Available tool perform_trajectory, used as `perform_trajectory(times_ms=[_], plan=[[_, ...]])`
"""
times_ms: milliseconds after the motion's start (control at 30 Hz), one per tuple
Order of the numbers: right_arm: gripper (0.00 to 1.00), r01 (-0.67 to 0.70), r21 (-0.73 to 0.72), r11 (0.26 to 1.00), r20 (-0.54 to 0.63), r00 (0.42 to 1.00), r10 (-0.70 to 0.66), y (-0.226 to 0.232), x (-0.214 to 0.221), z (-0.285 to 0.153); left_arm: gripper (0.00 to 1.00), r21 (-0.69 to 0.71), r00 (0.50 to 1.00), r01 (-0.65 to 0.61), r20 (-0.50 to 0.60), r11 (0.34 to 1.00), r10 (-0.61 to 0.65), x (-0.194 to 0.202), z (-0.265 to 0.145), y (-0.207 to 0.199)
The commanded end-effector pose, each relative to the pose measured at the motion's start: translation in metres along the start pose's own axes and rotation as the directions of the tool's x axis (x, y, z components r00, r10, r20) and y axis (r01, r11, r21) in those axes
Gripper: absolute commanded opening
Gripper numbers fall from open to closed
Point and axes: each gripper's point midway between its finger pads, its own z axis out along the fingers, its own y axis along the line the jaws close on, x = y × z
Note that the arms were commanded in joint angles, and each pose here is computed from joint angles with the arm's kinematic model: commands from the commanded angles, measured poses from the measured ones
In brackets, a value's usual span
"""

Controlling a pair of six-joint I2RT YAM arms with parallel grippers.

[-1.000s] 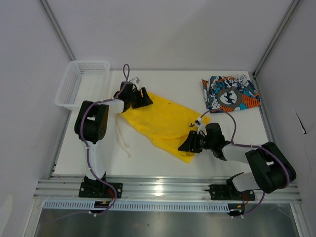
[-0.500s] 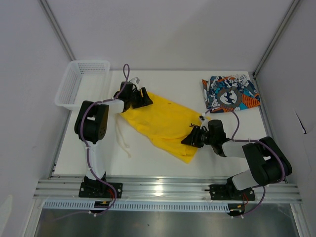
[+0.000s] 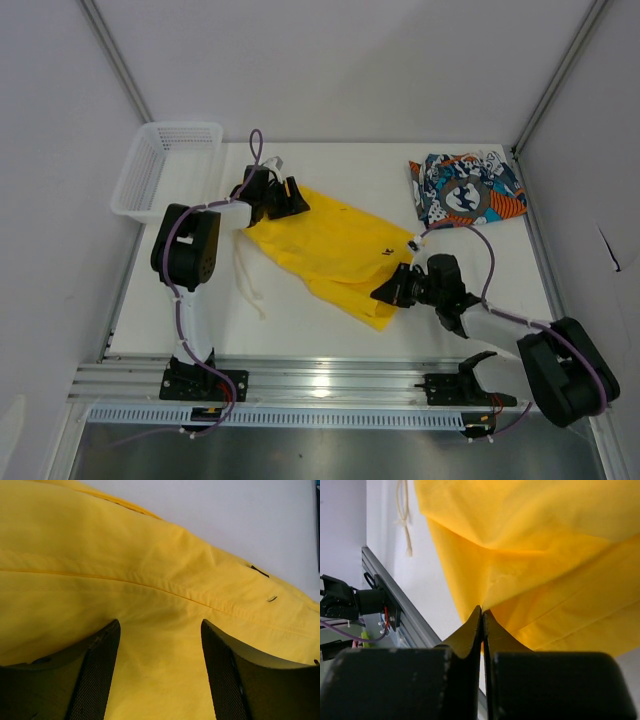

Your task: Fold and stack the shorts

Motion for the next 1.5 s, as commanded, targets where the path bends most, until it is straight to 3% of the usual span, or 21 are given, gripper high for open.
perform_trajectory(times_ms=[0, 267, 433, 533, 700, 800, 833, 1033, 1467], plan=[[0.00, 0.056, 0.007, 0.998, 0.027, 0.998, -0.057, 0.005, 0.007, -0.011, 0.69, -0.056, 0.999, 0.003, -0.044, 0.998, -0.005, 0.013, 0.006, 0.015], [0.00, 0.169, -0.032, 0.985, 0.009, 0.986, -0.169, 0.025, 0.042, -0.029, 0.69, -0.065, 0.999, 0.006, -0.047, 0.998, -0.009, 0.013, 0.007, 0.016], [0.09, 0.204, -0.077, 0.976, -0.014, 0.979, -0.206, 0.037, 0.057, -0.033, 0.69, -0.066, 0.999, 0.004, -0.050, 0.998, -0.008, 0.014, 0.008, 0.016], [0.23, 0.199, -0.053, 0.979, -0.030, 0.979, -0.200, 0.034, 0.060, -0.035, 0.69, -0.068, 0.999, 0.005, -0.051, 0.998, -0.008, 0.014, 0.008, 0.017], [0.28, 0.194, 0.016, 0.981, 0.058, 0.979, -0.194, 0.034, 0.038, -0.042, 0.69, -0.069, 0.999, 0.005, -0.052, 0.998, -0.009, 0.014, 0.008, 0.017], [0.50, 0.163, 0.056, 0.985, 0.070, 0.984, -0.167, 0.029, 0.034, -0.042, 0.69, -0.069, 0.999, 0.004, -0.054, 0.998, -0.008, 0.015, 0.008, 0.017], [0.52, 0.152, 0.061, 0.986, 0.072, 0.985, -0.157, 0.027, 0.033, -0.041, 0.69, -0.069, 0.999, 0.005, -0.052, 0.998, -0.009, 0.014, 0.008, 0.017], [0.53, 0.069, 0.013, 0.998, 0.067, 0.995, -0.070, 0.026, 0.033, -0.031, 0.69, -0.070, 0.998, 0.004, -0.055, 0.998, -0.008, 0.015, 0.008, 0.017], [0.52, 0.093, -0.063, 0.994, 0.072, 0.993, -0.088, 0.045, 0.029, -0.024, 0.69, -0.068, 0.999, 0.003, -0.053, 0.998, -0.006, 0.014, 0.008, 0.016]])
